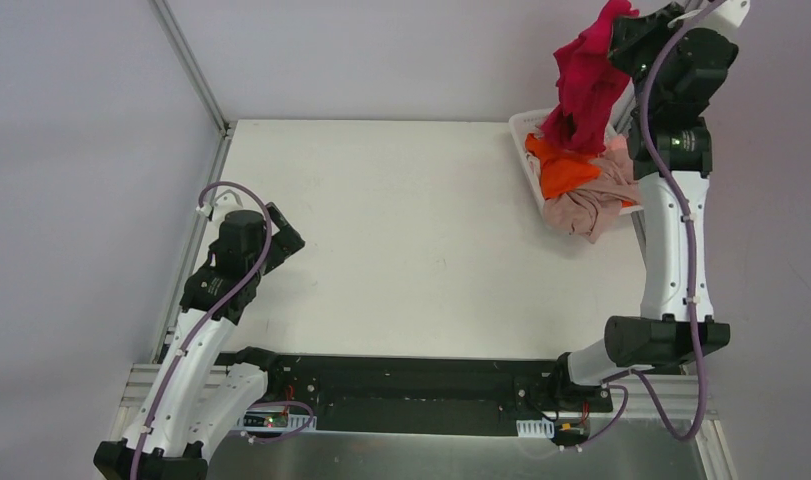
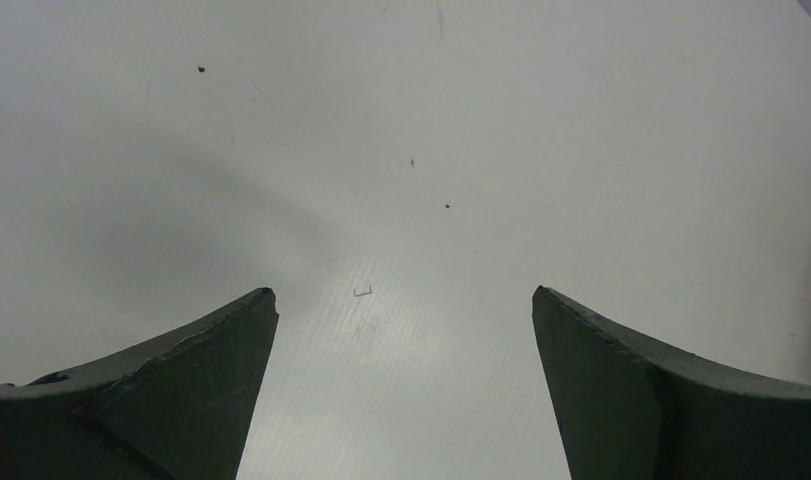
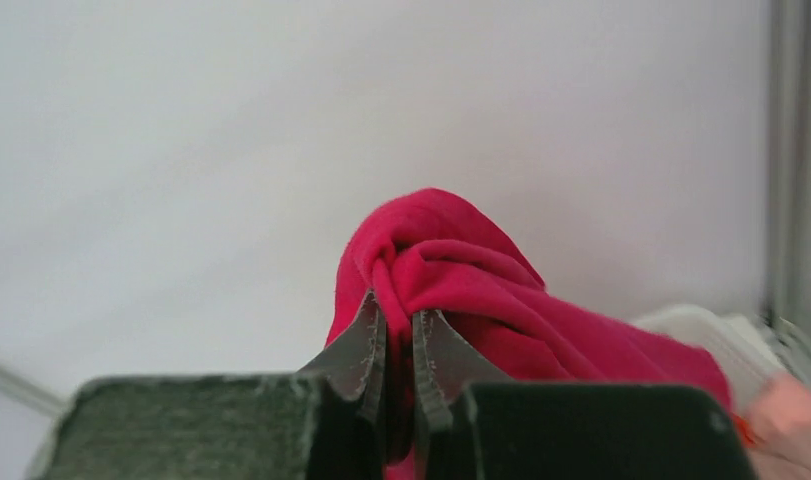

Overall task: Fold and stack the t-shirts
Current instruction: Grab crumpled tshirt from bin with the right arm, then move the tshirt to the center of the board

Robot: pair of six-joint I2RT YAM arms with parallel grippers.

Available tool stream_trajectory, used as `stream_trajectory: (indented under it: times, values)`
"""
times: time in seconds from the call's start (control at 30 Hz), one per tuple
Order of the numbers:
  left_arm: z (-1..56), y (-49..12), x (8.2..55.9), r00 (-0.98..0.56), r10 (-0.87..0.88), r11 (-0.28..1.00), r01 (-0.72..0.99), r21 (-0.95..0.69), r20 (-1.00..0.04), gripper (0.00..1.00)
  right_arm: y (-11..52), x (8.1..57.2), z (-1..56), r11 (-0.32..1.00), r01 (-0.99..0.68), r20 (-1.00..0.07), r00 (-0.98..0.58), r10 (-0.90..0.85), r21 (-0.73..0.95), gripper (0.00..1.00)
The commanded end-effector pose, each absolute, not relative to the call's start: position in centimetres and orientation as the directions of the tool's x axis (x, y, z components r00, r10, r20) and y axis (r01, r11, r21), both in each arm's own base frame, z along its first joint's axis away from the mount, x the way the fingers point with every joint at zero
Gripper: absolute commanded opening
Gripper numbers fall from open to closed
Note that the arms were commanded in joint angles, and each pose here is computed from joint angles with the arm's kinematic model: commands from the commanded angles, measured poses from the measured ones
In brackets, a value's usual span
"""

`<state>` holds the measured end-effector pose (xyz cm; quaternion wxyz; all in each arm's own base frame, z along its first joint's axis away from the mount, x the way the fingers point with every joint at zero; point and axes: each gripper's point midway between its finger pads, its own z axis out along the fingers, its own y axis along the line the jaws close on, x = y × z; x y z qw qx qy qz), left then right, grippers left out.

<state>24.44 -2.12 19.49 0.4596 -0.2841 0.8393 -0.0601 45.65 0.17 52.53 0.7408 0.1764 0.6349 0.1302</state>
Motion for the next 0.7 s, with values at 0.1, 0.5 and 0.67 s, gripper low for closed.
stream_trajectory:
  times: [0.1, 0.5, 0.67]
  values:
    - [20.3, -2.7, 24.3, -0.402, -0.547, 0.828, -0.391, -0.402, -0.734, 1.00, 8.6, 35.7, 65.6, 0.724, -0.527, -0.735, 0.247, 0.631, 0.444, 0.00]
    - [20.2, -3.9, 24.1, -0.419, -0.585, 0.809, -0.369, -0.458, -0.695, 1.00, 22.7, 30.2, 62.1, 0.361, -0.726, -0.698, -0.226, 0.679, 0.586, 0.00]
    - [19.9, -4.5, 24.0, -0.420, -0.625, 0.780, -0.379, -0.498, -0.658, 1.00, 30.0, 27.5, 54.3, 0.318, -0.705, -0.711, -0.370, 0.598, 0.634, 0.00]
